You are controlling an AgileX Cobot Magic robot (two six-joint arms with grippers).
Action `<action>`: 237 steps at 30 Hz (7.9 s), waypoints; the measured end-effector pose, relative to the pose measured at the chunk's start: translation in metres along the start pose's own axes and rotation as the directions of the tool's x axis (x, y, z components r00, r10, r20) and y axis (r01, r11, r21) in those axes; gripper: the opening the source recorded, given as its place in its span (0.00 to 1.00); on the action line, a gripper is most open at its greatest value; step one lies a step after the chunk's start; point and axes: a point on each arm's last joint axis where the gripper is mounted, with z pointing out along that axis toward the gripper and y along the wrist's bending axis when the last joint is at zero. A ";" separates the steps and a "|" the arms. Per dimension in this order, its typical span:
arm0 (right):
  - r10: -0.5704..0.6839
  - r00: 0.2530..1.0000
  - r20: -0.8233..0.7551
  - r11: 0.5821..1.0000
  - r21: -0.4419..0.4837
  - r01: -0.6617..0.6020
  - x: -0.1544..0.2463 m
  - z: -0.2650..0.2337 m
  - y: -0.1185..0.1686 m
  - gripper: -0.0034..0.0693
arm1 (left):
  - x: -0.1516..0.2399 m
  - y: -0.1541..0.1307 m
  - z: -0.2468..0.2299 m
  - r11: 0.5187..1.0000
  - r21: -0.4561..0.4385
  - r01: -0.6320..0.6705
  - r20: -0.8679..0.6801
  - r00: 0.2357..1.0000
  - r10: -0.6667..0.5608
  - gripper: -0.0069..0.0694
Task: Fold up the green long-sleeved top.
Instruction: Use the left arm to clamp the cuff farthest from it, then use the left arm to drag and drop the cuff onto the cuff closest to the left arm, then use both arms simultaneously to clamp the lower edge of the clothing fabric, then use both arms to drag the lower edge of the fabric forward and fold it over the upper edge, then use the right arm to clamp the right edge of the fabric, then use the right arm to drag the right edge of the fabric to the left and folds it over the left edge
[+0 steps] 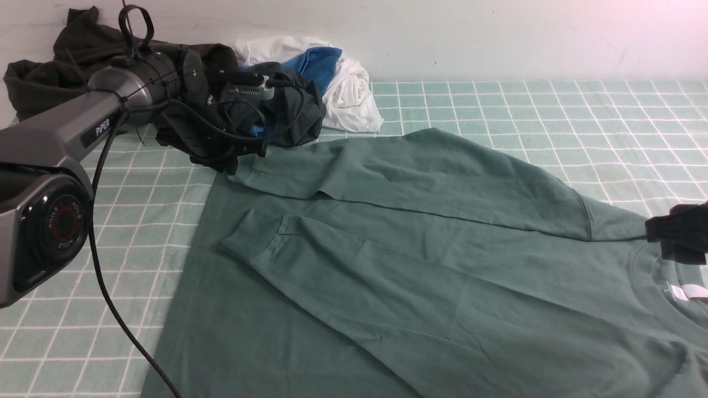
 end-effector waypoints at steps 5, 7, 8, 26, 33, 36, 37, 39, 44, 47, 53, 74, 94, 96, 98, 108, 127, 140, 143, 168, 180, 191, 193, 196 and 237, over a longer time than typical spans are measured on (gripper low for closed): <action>-0.001 1.000 0.002 1.000 -0.001 0.001 0.000 0.000 0.000 0.58 | 0.003 0.000 0.000 1.000 0.003 -0.030 -0.030 0.999 0.030 0.17; 0.006 1.000 0.008 1.000 -0.010 -0.006 -0.001 0.000 0.001 0.58 | 0.004 -0.001 -0.008 0.998 0.009 -0.063 -0.061 0.996 0.064 0.17; 0.008 1.000 0.009 1.000 -0.020 -0.008 -0.001 0.000 0.002 0.58 | 0.002 -0.004 -0.020 0.997 0.018 -0.079 -0.066 0.995 0.080 0.17; -0.049 0.998 -0.048 0.973 -0.229 0.037 0.010 -0.024 0.017 0.58 | 0.108 -0.029 -0.191 0.974 0.223 0.031 -0.144 0.990 0.002 0.17; -0.114 0.994 0.001 0.952 -0.287 0.109 0.018 -0.051 0.033 0.58 | 0.206 -0.026 -0.146 0.982 0.179 0.062 -0.252 0.968 -0.015 0.24; -0.220 0.975 0.003 0.920 -0.331 0.209 0.029 -0.064 0.053 0.58 | 0.220 -0.026 -0.139 0.983 0.180 0.042 -0.271 0.962 0.009 0.37; -0.276 0.961 -0.016 0.901 -0.352 0.253 0.037 -0.070 0.061 0.58 | 0.219 -0.027 -0.140 0.983 0.183 0.033 -0.265 0.964 0.017 0.44; -0.318 0.947 -0.037 0.886 -0.367 0.284 0.043 -0.074 0.066 0.58 | 0.218 -0.028 -0.143 0.982 0.189 0.018 -0.257 0.966 0.031 0.50; -0.570 0.815 -0.106 0.755 -0.459 0.469 0.079 -0.100 0.089 0.58 | 0.220 -0.053 -0.174 0.937 0.271 -0.218 -0.242 0.927 0.286 0.70; -0.637 0.769 -0.057 0.690 -0.486 0.536 0.089 -0.112 0.096 0.58 | 0.243 -0.081 -0.182 0.822 0.357 -0.443 -0.280 0.789 0.547 0.71; -0.674 0.739 -0.025 0.650 -0.495 0.576 0.093 -0.117 0.099 0.58 | 0.303 -0.108 -0.168 0.523 0.447 -0.726 -0.306 0.426 0.852 0.65; -0.686 0.727 -0.020 0.646 -0.478 0.596 0.092 -0.116 0.098 0.58 | 0.326 -0.107 -0.141 0.439 0.367 -0.820 -0.249 0.368 0.896 0.22; -0.890 0.455 -0.031 0.403 -0.520 0.753 0.118 -0.076 0.098 0.64 | 0.314 -0.100 -0.167 0.656 0.229 -0.719 -0.350 0.569 0.744 0.09; -0.914 0.402 -0.053 0.369 -0.520 0.770 0.130 -0.057 0.096 0.68 | 0.315 -0.101 -0.168 0.661 0.239 -0.711 -0.356 0.569 0.741 0.09; -0.916 0.398 -0.054 0.371 -0.491 0.788 0.134 -0.043 0.097 0.69 | 0.315 -0.101 -0.168 0.663 0.241 -0.708 -0.357 0.571 0.739 0.09; -0.938 0.308 -0.159 0.346 -0.366 0.864 0.135 0.022 0.106 0.69 | 0.314 -0.102 -0.167 0.664 0.239 -0.709 -0.340 0.579 0.741 0.09; -0.965 0.191 -0.180 0.244 -0.345 0.906 0.130 0.032 0.109 0.11 | 0.314 -0.102 -0.167 0.665 0.238 -0.708 -0.338 0.582 0.740 0.09; -0.911 0.409 0.060 0.405 -0.062 0.912 -0.020 -0.013 0.106 0.06 | 0.192 -0.071 -0.200 0.787 -0.043 -0.616 -0.191 0.778 0.599 0.11; -0.887 0.453 0.092 0.449 -0.063 0.891 -0.059 -0.002 0.099 0.06 | 0.135 -0.063 -0.201 0.785 -0.099 -0.612 -0.130 0.790 0.600 0.11; -0.540 0.835 0.108 0.841 0.032 0.540 -0.152 0.111 0.108 0.59 | -0.015 -0.024 -0.046 0.833 -0.262 -0.487 0.085 0.848 0.522 0.52; -0.149 0.982 -0.114 0.988 -0.063 0.142 -0.129 0.073 0.007 0.63 | 0.007 -0.036 -0.085 0.955 -0.096 -0.280 -0.185 0.948 0.260 0.43; 0.074 0.972 -0.223 0.997 -0.005 -0.077 -0.064 0.124 -0.061 0.64 | 0.023 -0.050 -0.069 0.955 0.066 -0.291 -0.229 0.927 0.298 0.09; 0.077 0.972 -0.221 0.997 0.002 -0.078 -0.063 0.129 -0.064 0.64 | 0.023 -0.050 -0.069 0.954 0.067 -0.293 -0.229 0.926 0.301 0.09; 0.075 0.971 -0.226 0.997 0.016 -0.074 -0.059 0.146 -0.065 0.64 | 0.024 -0.050 -0.067 0.953 0.068 -0.295 -0.233 0.924 0.303 0.09; -0.361 0.867 0.342 0.848 -0.267 0.458 -0.109 -0.076 0.153 0.08 | 0.042 -0.005 -0.368 0.958 -0.249 -0.141 0.280 0.937 0.210 0.09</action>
